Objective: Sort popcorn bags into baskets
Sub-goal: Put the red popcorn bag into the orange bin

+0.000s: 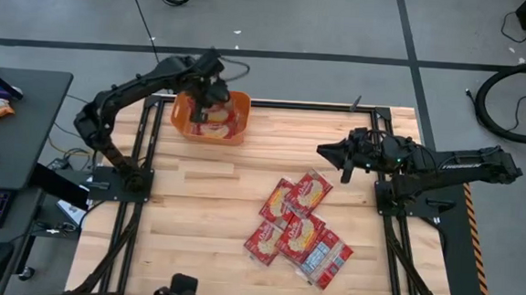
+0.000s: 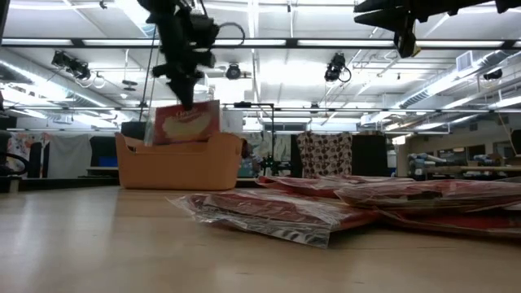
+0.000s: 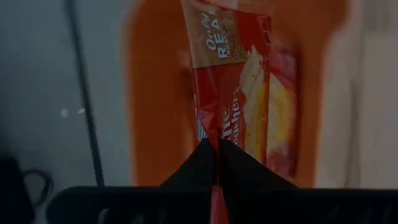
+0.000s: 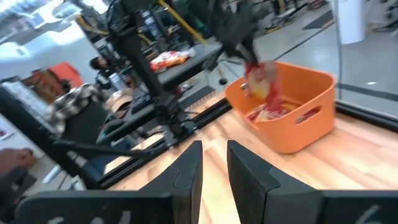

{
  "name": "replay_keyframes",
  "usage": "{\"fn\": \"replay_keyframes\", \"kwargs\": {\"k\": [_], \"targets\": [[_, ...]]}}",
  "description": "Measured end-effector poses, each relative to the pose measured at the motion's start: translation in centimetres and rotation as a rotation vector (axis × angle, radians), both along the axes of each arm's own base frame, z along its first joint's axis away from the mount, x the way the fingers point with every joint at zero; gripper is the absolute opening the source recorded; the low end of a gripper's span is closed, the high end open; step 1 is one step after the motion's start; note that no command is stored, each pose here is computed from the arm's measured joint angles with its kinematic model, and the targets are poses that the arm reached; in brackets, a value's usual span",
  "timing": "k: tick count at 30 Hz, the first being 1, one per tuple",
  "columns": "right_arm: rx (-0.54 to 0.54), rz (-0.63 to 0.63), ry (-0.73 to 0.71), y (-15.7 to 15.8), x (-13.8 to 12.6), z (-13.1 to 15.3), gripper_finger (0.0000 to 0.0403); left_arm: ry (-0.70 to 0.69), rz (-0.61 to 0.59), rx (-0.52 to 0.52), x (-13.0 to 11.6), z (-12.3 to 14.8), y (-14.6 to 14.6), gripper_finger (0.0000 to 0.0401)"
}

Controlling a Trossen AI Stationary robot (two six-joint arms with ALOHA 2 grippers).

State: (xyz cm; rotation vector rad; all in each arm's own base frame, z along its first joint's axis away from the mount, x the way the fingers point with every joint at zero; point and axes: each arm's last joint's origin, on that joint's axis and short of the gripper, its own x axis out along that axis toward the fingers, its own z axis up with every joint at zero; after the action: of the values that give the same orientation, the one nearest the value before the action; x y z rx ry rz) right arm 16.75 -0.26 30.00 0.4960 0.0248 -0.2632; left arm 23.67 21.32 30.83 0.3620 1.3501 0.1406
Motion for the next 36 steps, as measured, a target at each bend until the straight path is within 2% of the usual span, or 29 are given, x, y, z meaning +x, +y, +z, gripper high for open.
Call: {"fn": "replay_keyframes", "kwargs": {"k": [3,7,11,17,21,25,28,33,36], "targets": [[-0.003,-0.043,0.0,-0.1,0.0,0.0,0.0079,0.076,-0.059,-0.041,-0.4,-2.3,-0.3,0.0022],[-0.003,-0.079,-0.001,-0.2,-0.1,0.0,0.0079,0.119,-0.055,-0.081,-0.9,-4.5,-0.5,0.0023],[0.002,-0.094,-0.002,-0.3,-0.1,0.0,0.0079,0.117,-0.027,-0.085,-1.0,-5.6,-0.6,0.003],[0.01,-0.098,-0.006,-0.4,-0.1,0.0,0.0079,0.107,0.035,-0.037,-0.3,-5.2,-0.8,0.0085],[0.03,-0.078,-0.011,-0.3,-0.1,0.0,0.0079,0.079,0.115,0.046,0.7,-3.6,-1.2,0.0122],[0.032,-0.046,-0.01,-0.2,0.0,0.0,0.0079,0.028,0.146,0.052,2.0,-1.9,-2.5,0.0135],[0.035,-0.017,-0.009,-0.2,0.0,0.0,0.0079,-0.03,0.149,-0.034,3.1,-1.4,-4.4,0.0136],[0.038,0.033,0.0,0.0,0.0,-0.1,0.0079,-0.177,0.145,-0.352,5.1,-1.1,-8.0,0.0137],[0.041,0.063,0.001,0.1,0.0,-0.1,0.0079,-0.223,0.162,-0.458,6.3,-1.0,-10.2,0.0137]]}}
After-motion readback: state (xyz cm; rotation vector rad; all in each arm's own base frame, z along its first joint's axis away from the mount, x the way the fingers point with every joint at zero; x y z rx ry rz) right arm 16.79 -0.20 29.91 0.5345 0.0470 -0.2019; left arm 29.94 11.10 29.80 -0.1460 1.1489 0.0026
